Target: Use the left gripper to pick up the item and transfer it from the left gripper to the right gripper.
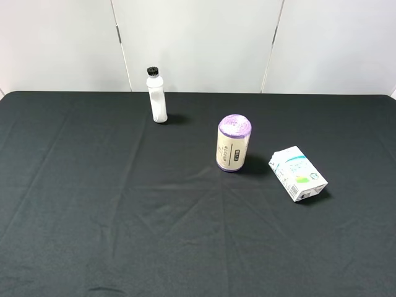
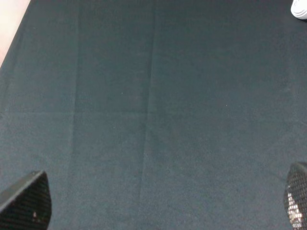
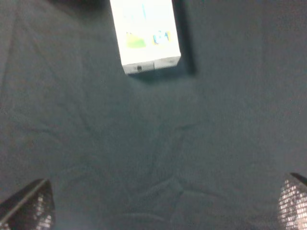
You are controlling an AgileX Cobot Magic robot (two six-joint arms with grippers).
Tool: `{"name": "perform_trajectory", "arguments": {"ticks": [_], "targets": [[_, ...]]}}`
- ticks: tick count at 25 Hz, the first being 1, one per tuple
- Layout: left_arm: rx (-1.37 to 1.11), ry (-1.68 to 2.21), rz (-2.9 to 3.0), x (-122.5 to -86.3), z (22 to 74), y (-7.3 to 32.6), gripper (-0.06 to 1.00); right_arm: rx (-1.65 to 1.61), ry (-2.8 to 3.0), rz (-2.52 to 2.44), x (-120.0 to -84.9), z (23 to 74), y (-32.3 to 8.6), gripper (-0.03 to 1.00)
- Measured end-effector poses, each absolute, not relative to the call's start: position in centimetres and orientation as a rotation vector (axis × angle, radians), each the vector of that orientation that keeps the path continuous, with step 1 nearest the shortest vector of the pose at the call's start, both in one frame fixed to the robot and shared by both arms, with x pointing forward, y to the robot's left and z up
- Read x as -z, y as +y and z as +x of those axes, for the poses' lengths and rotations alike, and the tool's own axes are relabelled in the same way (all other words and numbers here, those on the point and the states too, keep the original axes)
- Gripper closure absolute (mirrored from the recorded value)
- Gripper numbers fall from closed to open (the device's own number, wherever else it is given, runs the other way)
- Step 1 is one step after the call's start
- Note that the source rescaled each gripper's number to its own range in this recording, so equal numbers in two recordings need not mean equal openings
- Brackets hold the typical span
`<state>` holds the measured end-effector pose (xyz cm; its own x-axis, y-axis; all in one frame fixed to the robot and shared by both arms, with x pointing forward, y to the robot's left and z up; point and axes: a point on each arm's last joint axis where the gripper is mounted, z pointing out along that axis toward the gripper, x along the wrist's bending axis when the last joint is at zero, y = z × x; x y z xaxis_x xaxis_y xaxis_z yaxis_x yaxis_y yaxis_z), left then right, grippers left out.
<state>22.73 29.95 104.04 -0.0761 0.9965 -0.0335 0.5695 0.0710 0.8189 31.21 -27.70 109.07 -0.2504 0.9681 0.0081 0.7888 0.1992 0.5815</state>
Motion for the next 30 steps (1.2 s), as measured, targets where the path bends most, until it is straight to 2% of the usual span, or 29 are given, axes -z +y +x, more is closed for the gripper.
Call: {"name": "perform_trajectory", "arguments": {"ticks": [15, 30], "targets": [[-0.862, 1.719, 1.566, -104.0, 22.7, 30.0, -0.01, -1.174, 1.807, 1.365, -105.3, 23.6, -29.9, -0.03], [-0.862, 1.719, 1.566, -104.0, 22.7, 30.0, -0.01, -1.190, 1.794, 1.356, -105.3, 23.5, -29.9, -0.03]]}}
